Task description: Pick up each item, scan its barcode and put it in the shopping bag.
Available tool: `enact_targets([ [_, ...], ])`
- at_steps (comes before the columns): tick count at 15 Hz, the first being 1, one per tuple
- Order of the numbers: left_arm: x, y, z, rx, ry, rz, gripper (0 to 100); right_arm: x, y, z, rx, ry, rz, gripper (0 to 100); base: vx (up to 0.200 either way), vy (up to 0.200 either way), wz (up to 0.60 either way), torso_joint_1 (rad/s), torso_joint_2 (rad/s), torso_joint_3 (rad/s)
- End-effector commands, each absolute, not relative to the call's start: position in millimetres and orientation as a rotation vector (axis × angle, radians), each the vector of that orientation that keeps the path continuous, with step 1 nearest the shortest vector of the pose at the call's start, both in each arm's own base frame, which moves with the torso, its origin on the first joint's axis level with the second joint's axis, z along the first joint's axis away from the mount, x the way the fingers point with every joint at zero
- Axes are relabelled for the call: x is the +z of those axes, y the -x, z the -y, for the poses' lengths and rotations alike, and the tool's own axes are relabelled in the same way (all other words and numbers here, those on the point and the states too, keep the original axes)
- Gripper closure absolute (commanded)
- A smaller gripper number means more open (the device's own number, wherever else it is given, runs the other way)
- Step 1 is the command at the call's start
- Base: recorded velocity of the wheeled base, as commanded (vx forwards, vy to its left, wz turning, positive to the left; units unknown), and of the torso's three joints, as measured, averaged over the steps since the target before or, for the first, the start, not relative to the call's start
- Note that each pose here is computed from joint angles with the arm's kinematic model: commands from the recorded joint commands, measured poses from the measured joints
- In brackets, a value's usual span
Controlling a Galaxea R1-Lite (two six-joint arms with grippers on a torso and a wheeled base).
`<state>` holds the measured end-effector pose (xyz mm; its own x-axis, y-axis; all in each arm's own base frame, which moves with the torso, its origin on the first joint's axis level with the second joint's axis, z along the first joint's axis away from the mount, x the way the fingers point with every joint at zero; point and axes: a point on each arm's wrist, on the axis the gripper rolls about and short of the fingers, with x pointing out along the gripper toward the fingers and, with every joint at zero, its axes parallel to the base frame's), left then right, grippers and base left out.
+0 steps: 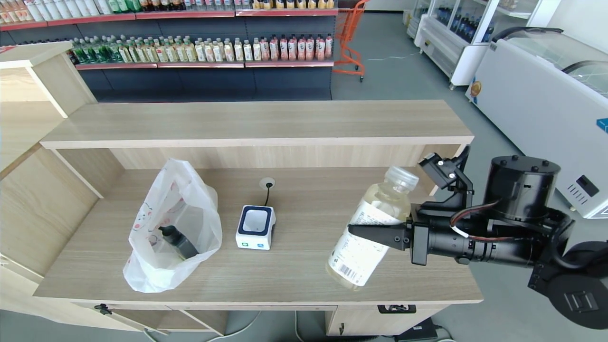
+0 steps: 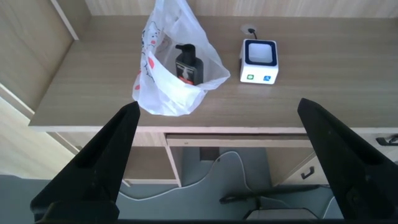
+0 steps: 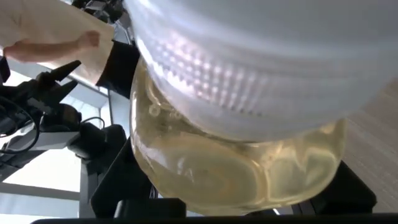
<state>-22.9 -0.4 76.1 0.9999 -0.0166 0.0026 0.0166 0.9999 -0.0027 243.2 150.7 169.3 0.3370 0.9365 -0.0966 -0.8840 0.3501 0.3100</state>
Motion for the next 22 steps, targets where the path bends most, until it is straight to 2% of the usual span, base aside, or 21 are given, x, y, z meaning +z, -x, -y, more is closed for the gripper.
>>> enact_targets([
  [1, 76, 23, 0, -0.017, 0.003, 0.003, 0, 168, -240, -151, 1.205, -0.214, -0.283, 100, 0.0, 0.0, 0.0, 0.0, 0.0, 0.0],
  [22, 76, 23, 0, -0.017, 0.003, 0.003, 0, 176, -221, -158, 1.266, -0.306, -0.402, 100, 0.0, 0.0, 0.0, 0.0, 0.0, 0.0],
])
